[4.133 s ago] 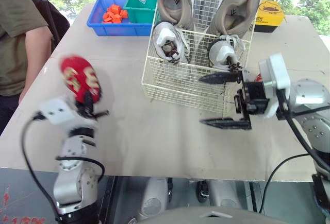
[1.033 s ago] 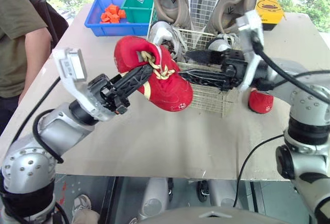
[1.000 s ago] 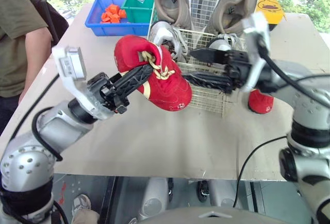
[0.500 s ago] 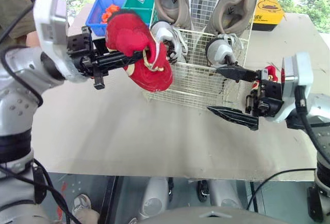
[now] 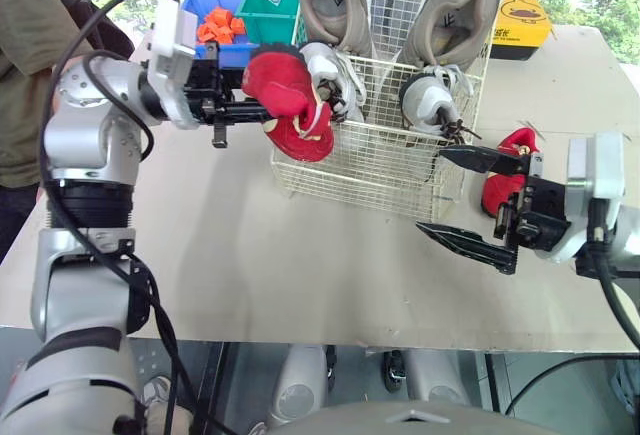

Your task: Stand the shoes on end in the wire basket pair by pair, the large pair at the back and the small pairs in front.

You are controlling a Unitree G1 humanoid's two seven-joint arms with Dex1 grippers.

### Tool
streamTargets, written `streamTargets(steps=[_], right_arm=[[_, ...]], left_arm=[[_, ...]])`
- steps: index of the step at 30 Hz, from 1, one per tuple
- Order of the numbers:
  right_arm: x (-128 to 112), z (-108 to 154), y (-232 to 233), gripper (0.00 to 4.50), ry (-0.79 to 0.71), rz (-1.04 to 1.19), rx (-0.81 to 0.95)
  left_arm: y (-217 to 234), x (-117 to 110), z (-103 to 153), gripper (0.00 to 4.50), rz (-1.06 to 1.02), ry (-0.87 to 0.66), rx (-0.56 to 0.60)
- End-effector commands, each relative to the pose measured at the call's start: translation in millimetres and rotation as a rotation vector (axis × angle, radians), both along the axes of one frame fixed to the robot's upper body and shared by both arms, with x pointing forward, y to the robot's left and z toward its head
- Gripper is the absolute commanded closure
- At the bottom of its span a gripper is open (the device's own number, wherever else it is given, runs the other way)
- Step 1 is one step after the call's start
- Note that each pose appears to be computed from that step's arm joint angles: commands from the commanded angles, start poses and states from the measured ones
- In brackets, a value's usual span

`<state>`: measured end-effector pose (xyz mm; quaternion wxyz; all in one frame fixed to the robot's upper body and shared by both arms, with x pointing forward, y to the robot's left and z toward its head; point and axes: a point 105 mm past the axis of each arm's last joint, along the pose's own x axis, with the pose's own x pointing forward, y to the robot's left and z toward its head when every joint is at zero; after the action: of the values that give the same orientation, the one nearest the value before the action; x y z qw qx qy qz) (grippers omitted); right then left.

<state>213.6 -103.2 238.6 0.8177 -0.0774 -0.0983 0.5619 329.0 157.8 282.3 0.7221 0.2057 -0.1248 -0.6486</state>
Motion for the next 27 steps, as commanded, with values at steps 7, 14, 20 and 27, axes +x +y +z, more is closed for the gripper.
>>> streamTargets(steps=[7, 14, 20, 27], right_arm=[[-6.6, 7.7, 2.2, 0.00, -0.051, -0.007, -0.004], [-4.7, 0.2, -4.6, 0.00, -0.013, -0.024, -0.026], [0.3, -10.6, -14.1, 0.00, 0.021, -0.050, -0.049], [23.0, -24.5, -47.8, 0.00, 0.066, -0.238, -0.045]], left_arm=[[-5.3, 15.4, -31.3, 3.49, 0.010, 0.030, 0.090], [9.0, 2.5, -21.5, 0.17, 0.055, 0.091, 0.040], [25.5, -28.6, -13.9, 0.05, 0.169, 0.237, -0.096], [27.2, -63.1, -34.7, 0.05, 0.368, 0.306, -0.248]])
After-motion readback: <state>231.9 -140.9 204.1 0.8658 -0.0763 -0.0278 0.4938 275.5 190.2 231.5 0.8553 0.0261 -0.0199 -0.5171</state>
